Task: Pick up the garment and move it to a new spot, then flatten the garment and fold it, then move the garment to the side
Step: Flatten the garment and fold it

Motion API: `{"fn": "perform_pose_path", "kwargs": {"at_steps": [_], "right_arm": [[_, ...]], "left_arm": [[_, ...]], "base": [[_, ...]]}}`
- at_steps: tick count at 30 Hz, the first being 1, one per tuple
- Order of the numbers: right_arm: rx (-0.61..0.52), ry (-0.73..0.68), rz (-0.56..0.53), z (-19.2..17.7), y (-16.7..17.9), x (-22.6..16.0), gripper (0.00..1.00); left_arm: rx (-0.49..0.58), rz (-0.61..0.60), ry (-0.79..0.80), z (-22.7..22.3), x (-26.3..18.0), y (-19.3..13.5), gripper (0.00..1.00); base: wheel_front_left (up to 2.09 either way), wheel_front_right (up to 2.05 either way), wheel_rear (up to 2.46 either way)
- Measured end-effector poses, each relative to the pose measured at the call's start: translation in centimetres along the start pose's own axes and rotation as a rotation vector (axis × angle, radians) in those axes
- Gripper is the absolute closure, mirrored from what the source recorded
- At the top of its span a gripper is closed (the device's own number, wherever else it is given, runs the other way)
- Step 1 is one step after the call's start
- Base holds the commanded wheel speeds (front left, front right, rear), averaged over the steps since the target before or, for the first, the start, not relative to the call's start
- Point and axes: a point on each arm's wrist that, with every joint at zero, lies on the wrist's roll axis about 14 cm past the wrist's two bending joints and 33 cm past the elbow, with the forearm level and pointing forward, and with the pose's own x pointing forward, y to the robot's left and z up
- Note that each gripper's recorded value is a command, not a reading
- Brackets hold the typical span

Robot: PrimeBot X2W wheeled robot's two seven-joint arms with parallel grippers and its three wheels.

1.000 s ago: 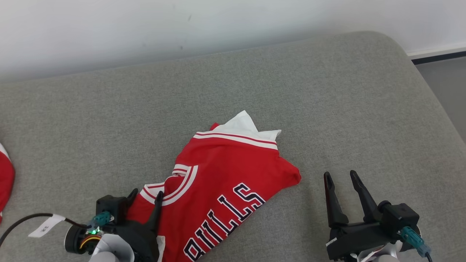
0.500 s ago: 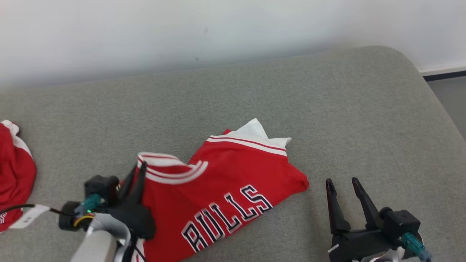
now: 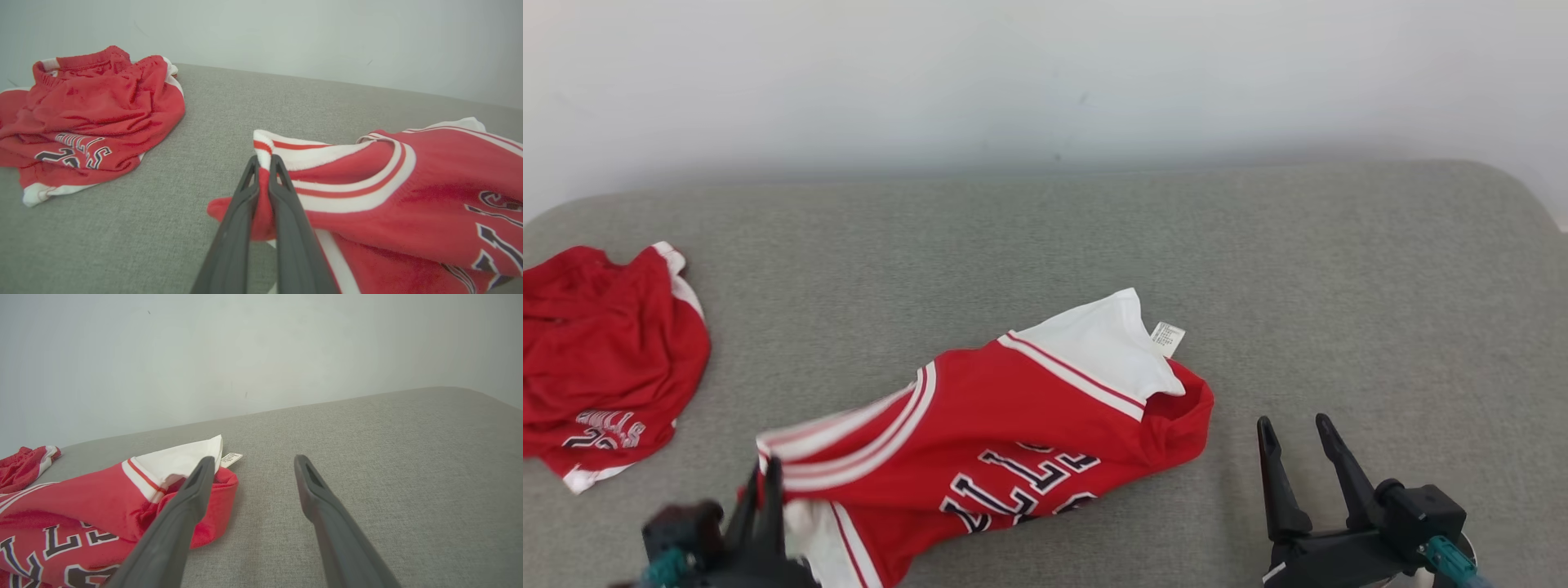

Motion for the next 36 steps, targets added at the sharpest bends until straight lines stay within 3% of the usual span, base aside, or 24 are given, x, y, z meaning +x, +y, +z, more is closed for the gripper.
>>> {"fn": "perform_pose_path", "kwargs": {"at_steps": [4, 5, 6, 14, 19, 26, 36], "right_arm": [[0.003, 0.013, 0.033, -0.4, 1.1, 0.2, 0.0], [0.003, 0.012, 0.039, -0.4, 1.3, 0.3, 0.0], [0.003, 0.012, 0.044, -0.4, 1.5, 0.4, 0.0], [0.001, 0.006, 0.043, -0.2, 1.4, 0.6, 0.0], [0.011, 0.004, 0.012, -0.1, 0.4, 0.2, 0.0], [0.016, 0.002, -0.046, 0.0, -1.5, -0.3, 0.0], [0.015, 0.02, -0.122, -0.6, -4.0, -0.6, 0.0]], "left_arm": [[-0.028, 0.036, 0.088, -2.7, -2.6, 0.9, 1.0], [-0.03, 0.037, 0.101, -3.1, -2.9, 0.9, 0.36], [-0.027, 0.041, 0.108, -3.2, -3.1, 1.0, 0.0], [0.033, -0.038, 0.017, 1.4, -0.4, -0.2, 0.0], [0.083, -0.152, 0.028, 3.2, 2.3, -3.3, 0.0], [0.131, -0.282, 0.207, 0.2, 5.2, -7.7, 0.0], [0.202, -0.312, 0.489, -5.9, 7.7, -8.8, 0.0]], "base": [[0.0, 0.0, 0.0], [0.0, 0.0, 0.0], [0.0, 0.0, 0.0], [0.0, 0.0, 0.0], [0.0, 0.0, 0.0], [0.0, 0.0, 0.0], [0.0, 0.0, 0.0]]}}
